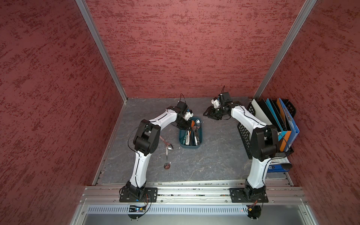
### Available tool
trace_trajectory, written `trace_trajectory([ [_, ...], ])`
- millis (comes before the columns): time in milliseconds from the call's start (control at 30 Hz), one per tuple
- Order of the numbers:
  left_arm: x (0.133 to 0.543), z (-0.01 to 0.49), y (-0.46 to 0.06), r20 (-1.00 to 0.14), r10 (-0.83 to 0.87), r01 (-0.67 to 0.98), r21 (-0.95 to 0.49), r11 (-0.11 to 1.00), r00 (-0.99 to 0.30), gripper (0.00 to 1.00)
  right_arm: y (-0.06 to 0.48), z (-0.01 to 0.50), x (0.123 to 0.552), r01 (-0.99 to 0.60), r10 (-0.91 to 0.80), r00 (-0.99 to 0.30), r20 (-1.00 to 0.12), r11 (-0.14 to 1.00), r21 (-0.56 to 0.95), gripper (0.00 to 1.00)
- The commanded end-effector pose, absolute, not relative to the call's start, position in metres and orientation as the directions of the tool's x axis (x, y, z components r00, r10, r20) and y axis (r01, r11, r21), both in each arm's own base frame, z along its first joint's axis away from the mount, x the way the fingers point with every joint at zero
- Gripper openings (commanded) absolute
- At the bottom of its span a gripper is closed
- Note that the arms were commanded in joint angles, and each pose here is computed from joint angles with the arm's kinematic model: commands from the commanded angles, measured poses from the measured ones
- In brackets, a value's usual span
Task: Put the spoon into the storage box
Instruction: Place the spoon in the storage box.
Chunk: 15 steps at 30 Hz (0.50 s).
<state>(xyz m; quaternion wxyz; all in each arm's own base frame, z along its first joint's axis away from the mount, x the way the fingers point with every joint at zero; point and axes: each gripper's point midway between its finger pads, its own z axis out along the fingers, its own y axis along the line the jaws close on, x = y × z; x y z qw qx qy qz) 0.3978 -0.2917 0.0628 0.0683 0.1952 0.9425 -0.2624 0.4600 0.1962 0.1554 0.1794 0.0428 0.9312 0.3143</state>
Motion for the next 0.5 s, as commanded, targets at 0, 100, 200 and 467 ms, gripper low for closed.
trace_trajectory([
  [0, 0.401, 0.063, -0.287, -0.195, 0.305, 0.362, -0.469, 0.806, -0.932, 0.31, 0.19, 0.164, 0.459, -0.043, 0.194, -0.925, -0.328, 0.802, 0.596, 0.51],
  [100, 0.401, 0.066, -0.285, -0.2, 0.298, 0.359, -0.464, 0.81, -0.933, 0.43, 0.191, 0.163, 0.458, -0.038, 0.195, -0.927, -0.32, 0.801, 0.598, 0.51],
  [200, 0.403, 0.072, -0.283, -0.225, 0.3, 0.372, -0.448, 0.813, -0.927, 0.53, 0.19, 0.161, 0.458, -0.031, 0.197, -0.929, -0.314, 0.802, 0.596, 0.51],
  [467, 0.398, 0.113, -0.252, -0.343, 0.404, 0.5, -0.267, 0.824, -0.848, 0.62, 0.191, 0.169, 0.459, -0.05, 0.189, -0.924, -0.333, 0.802, 0.596, 0.51],
])
